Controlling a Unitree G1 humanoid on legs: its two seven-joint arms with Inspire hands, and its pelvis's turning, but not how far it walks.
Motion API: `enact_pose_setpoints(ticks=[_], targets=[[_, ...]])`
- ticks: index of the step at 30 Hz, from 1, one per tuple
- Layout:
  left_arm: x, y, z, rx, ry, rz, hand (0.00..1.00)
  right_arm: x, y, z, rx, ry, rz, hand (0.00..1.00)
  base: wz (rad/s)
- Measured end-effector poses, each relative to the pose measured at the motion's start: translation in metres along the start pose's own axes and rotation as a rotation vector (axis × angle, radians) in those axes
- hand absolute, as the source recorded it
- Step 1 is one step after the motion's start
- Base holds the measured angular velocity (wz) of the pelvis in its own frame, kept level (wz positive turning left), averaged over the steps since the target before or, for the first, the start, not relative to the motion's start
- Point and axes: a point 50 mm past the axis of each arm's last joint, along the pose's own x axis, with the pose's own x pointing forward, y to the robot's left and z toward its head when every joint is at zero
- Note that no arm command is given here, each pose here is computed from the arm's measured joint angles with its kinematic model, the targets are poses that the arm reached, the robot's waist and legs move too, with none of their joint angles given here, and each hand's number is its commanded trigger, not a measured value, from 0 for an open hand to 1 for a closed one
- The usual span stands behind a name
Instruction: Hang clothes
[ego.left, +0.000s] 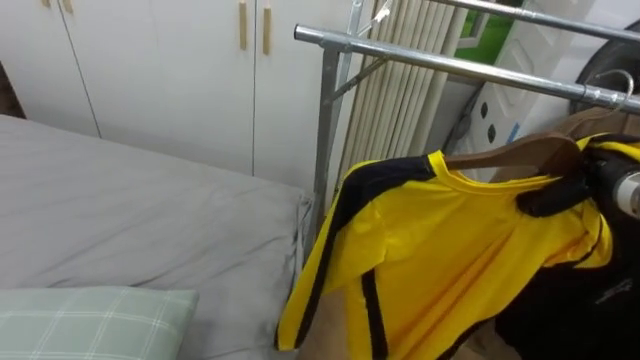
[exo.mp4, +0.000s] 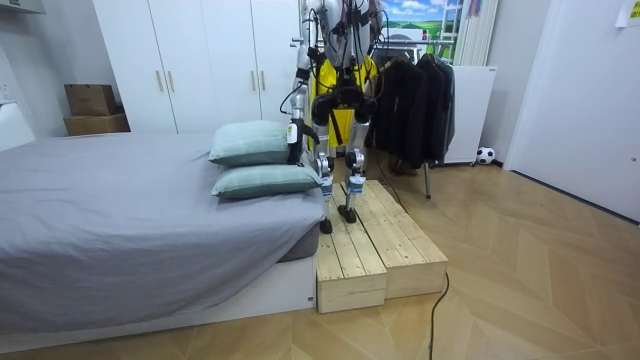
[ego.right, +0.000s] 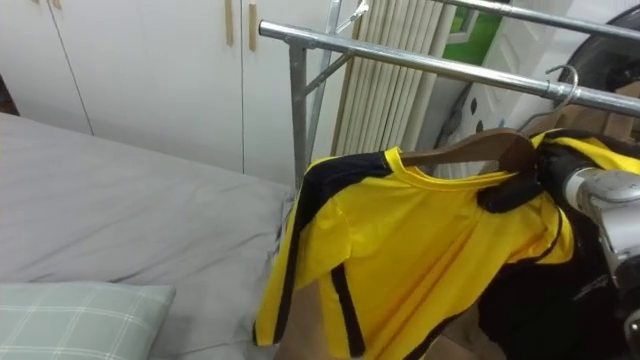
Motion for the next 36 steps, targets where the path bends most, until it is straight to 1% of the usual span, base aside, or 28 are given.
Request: enact_pose_setpoints(ticks=[9,18,24,31,36], targets=[[0.0,0.001,0.003,0.003,-0.025,0.003,0.0,0.001,-0.001,-0.022,0.04,0.086,0.017,1.0,0.16],[0.0,-0.001,0.005,0.018,-0.047,-0.014,0.0,-0.004,-0.012,-0.03,0.084,0.102,0.005,1.0,0.09],[0.0,-0.004,0.004,0.026,-0.04,-0.054,0.0,-0.003,-0.01,-0.034,0.088,0.122,0.016,1.0,0.0],[0.0,-0.005,0.004,0.025,-0.039,-0.069,0.0,-0.003,-0.009,-0.038,0.138,0.121,0.026,1.0,0.0],[0.0,-0.005,0.004,0.026,-0.039,-0.073,0.0,-0.003,-0.009,-0.037,0.139,0.119,0.026,1.0,0.0]])
